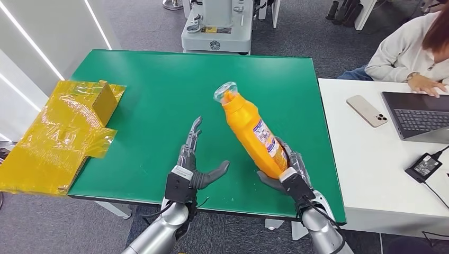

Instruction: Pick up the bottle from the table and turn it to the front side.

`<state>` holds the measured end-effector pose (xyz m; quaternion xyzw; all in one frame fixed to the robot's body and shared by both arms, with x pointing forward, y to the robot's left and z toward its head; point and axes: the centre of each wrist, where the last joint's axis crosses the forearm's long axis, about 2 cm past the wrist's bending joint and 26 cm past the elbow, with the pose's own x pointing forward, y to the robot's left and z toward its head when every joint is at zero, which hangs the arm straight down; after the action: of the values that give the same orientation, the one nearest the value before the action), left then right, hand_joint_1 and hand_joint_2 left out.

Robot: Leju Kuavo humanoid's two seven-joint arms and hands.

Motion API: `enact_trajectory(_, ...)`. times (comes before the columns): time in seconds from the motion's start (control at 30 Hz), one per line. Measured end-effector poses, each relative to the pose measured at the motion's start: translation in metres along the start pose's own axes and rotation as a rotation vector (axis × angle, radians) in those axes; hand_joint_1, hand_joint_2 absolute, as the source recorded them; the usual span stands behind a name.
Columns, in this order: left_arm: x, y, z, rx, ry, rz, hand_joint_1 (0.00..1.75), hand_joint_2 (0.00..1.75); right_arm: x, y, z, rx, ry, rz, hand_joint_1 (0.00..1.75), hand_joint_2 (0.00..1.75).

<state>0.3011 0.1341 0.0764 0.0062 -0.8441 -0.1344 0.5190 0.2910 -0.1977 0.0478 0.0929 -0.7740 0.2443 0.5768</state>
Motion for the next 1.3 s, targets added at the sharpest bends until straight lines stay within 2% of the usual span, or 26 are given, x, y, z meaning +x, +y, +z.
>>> enact_trajectory(0.23,0.002,0.006,-0.003,0.019,0.016,0.04,0.0,1.75,0.012,0.017,0.01,-0.115,-0.03,-0.096,1.75,1.75)
enact_trajectory(0.37,0.002,0.006,-0.008,-0.054,0.099,0.282,0.0,1.75,0.015,0.018,0.011,-0.128,-0.03,-0.085,1.74,1.75)
enact_trajectory(0.47,0.006,0.007,-0.019,-0.152,0.124,0.454,0.0,1.75,0.015,0.016,0.011,-0.11,-0.033,-0.031,1.75,1.75)
enact_trajectory(0.77,0.015,0.016,-0.061,-0.367,0.181,0.785,0.0,1.75,0.016,0.011,-0.006,-0.045,-0.055,0.081,1.75,1.75)
enact_trajectory(1.07,0.011,0.016,-0.079,-0.36,0.278,0.87,0.0,1.75,0.018,0.017,-0.025,-0.006,-0.057,0.107,1.73,1.75)
enact_trajectory(1.3,0.003,0.019,-0.087,-0.29,0.333,0.808,0.0,1.75,0.022,0.023,-0.038,0.005,-0.046,0.125,1.73,1.75)
